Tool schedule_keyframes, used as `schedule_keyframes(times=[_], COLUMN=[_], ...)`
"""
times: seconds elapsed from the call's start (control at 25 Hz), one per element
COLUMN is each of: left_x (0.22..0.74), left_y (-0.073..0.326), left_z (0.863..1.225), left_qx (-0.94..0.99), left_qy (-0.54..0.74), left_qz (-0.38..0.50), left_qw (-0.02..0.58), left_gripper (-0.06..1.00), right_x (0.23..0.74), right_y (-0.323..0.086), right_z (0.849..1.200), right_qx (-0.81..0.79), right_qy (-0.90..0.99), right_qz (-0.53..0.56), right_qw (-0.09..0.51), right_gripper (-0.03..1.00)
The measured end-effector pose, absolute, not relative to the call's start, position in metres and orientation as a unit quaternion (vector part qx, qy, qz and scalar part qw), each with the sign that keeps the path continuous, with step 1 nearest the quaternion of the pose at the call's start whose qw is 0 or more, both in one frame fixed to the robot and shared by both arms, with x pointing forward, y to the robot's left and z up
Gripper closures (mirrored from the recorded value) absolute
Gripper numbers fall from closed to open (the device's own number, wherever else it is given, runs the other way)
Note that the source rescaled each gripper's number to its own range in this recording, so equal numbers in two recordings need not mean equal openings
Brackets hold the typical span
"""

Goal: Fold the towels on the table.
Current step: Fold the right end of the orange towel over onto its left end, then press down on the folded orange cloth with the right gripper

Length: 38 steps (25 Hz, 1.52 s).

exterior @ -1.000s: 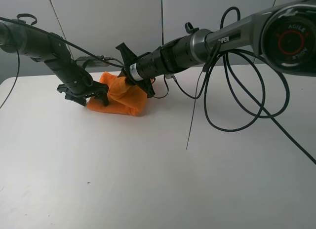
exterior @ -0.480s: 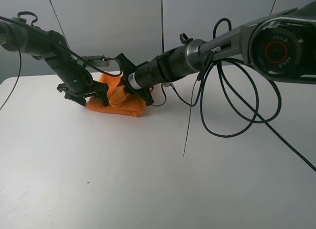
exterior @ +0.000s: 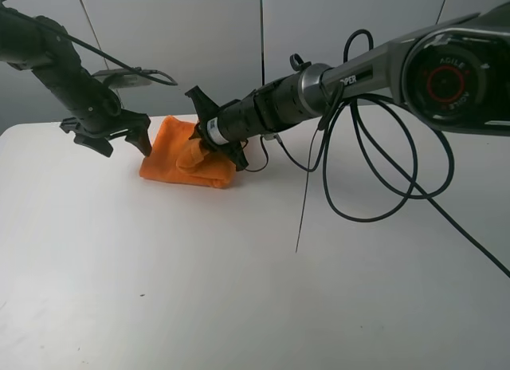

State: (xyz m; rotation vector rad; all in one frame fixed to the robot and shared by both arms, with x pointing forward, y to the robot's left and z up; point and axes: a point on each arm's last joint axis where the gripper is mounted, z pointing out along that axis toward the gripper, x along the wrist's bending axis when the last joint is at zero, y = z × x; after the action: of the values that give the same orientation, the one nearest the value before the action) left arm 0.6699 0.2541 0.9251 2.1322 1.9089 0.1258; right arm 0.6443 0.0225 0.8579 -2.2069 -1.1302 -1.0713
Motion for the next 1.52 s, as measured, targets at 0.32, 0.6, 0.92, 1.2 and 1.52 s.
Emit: schedule_keyframes(times=[0.32,0.6,0.92,1.2,1.52], left_x=[0.665,0.652,0.644,0.640,0.634], left_y=[0.282,0.304,0.305,0.303,0.300], left_z=[0.970,1.036,1.071,1.069,1.080], left_qx=[0.707,0.671,0.666,0.671,0.666], left_qy=[0.681,0.688,0.680,0.685,0.684], left_qz=[0.072,0.134,0.149,0.124,0.122], left_qw=[0.175,0.242,0.268,0.257,0.271], left_gripper=[-0.06,-0.06,-0.06,-0.06,-0.06], right_x=[0.644,0.650,0.634,0.633,0.614], right_y=[0.023,0.043,0.072,0.076,0.095], right_z=[0.858,0.897,0.923,0.917,0.885], right_qx=[-0.792,-0.723,-0.677,-0.676,-0.678], right_qy=[-0.418,-0.470,-0.504,-0.529,-0.548], right_qz=[-0.389,-0.434,-0.454,-0.461,-0.434], right_qw=[0.217,0.262,0.286,0.227,0.226], right_gripper=[0.86,0.18,0.11,0.11,0.11])
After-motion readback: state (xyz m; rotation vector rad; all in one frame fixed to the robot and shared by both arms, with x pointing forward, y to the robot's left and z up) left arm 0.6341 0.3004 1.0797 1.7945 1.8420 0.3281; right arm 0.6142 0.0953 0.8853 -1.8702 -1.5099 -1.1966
